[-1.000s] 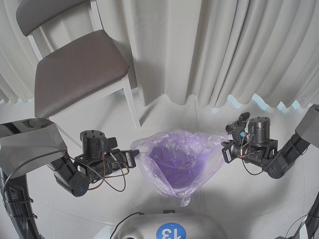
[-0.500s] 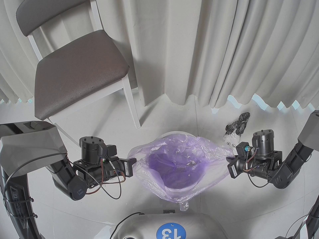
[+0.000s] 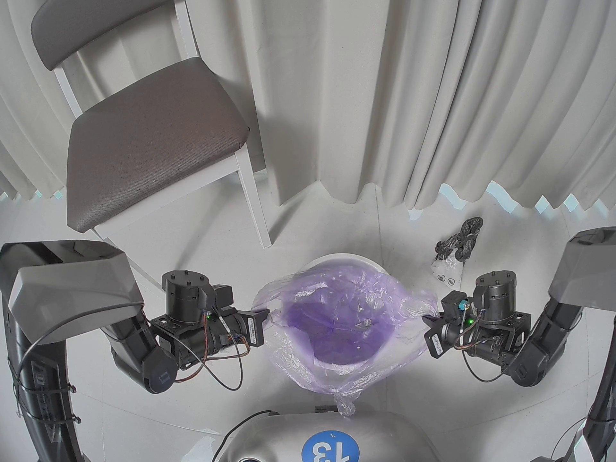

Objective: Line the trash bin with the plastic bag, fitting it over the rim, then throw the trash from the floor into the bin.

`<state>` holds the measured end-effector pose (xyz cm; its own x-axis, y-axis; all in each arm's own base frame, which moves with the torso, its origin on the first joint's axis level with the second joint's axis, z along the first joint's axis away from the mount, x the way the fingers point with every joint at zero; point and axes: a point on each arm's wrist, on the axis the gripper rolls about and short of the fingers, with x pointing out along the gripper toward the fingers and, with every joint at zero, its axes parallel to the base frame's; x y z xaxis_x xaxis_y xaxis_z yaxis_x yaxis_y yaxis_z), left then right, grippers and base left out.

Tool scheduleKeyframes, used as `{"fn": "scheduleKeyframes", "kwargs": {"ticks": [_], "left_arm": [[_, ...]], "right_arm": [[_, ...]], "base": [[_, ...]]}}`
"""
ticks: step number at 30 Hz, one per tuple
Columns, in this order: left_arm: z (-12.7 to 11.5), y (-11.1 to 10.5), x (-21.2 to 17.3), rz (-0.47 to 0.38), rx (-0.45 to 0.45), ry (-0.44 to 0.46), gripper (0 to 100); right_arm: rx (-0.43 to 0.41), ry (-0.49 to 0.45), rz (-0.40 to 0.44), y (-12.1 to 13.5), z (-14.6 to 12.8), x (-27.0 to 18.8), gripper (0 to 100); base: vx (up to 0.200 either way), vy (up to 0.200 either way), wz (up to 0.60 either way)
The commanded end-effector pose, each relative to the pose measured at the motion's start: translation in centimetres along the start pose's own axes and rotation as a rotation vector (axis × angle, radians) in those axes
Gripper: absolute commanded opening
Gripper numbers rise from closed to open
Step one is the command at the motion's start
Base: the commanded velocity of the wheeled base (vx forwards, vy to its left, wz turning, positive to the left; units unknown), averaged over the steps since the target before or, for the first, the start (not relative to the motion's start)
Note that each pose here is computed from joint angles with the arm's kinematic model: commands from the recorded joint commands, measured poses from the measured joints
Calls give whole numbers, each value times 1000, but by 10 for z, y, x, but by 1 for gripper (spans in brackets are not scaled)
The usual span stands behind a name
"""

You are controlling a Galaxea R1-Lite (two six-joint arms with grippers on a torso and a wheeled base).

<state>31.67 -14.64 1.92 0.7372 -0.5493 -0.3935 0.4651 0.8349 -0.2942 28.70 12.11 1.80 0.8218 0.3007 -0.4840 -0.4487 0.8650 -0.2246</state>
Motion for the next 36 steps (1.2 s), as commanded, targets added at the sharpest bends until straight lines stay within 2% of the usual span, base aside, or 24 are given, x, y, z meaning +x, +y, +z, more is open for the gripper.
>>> {"fn": "scheduleKeyframes", "kwargs": {"ticks": [1, 6, 8, 11, 17, 22, 25, 28, 31, 32, 36], "left_arm": [[-30, 5, 17, 23, 49, 0, 0], [-33, 13, 20, 30, 70, -42, 0], [-27, 23, 17, 42, 70, -103, 0], [-21, 30, 16, 48, 67, -135, 0], [-21, 41, 22, 68, 54, -147, 0], [-27, 35, 25, 47, 58, -147, 0], [-32, 28, 28, 24, 70, -162, 0], [-33, 28, 28, 24, 70, -162, 0], [-32, 30, 29, 27, 69, -168, 0], [-31, 30, 29, 27, 69, -169, 0], [-32, 28, 29, 25, 72, -165, 0]], "right_arm": [[-13, 80, 30, 15, -39, 27, 0], [-10, 92, 24, 12, -44, 30, 0], [-3, 87, 20, 8, -43, 30, 0], [2, 66, 6, 2, -39, 32, 0], [-7, 39, -5, -1, -33, 40, 0], [-32, 51, 20, 4, -39, 41, 0], [-67, 17, 22, 5, -38, 41, 0], [-81, -9, 16, 5, -35, 39, 0], [-102, 7, 18, 4, -38, 35, 0], [-120, 22, 21, 4, -41, 32, 100], [-130, 5, 12, 1, -37, 23, 100]], "base": [[0, 0, 0], [0, 0, 0], [0, 0, 0], [0, 0, 0], [0, 0, 0], [0, 0, 0], [0, 0, 0], [0, 0, 0], [0, 0, 0], [0, 0, 0], [0, 0, 0]]}}
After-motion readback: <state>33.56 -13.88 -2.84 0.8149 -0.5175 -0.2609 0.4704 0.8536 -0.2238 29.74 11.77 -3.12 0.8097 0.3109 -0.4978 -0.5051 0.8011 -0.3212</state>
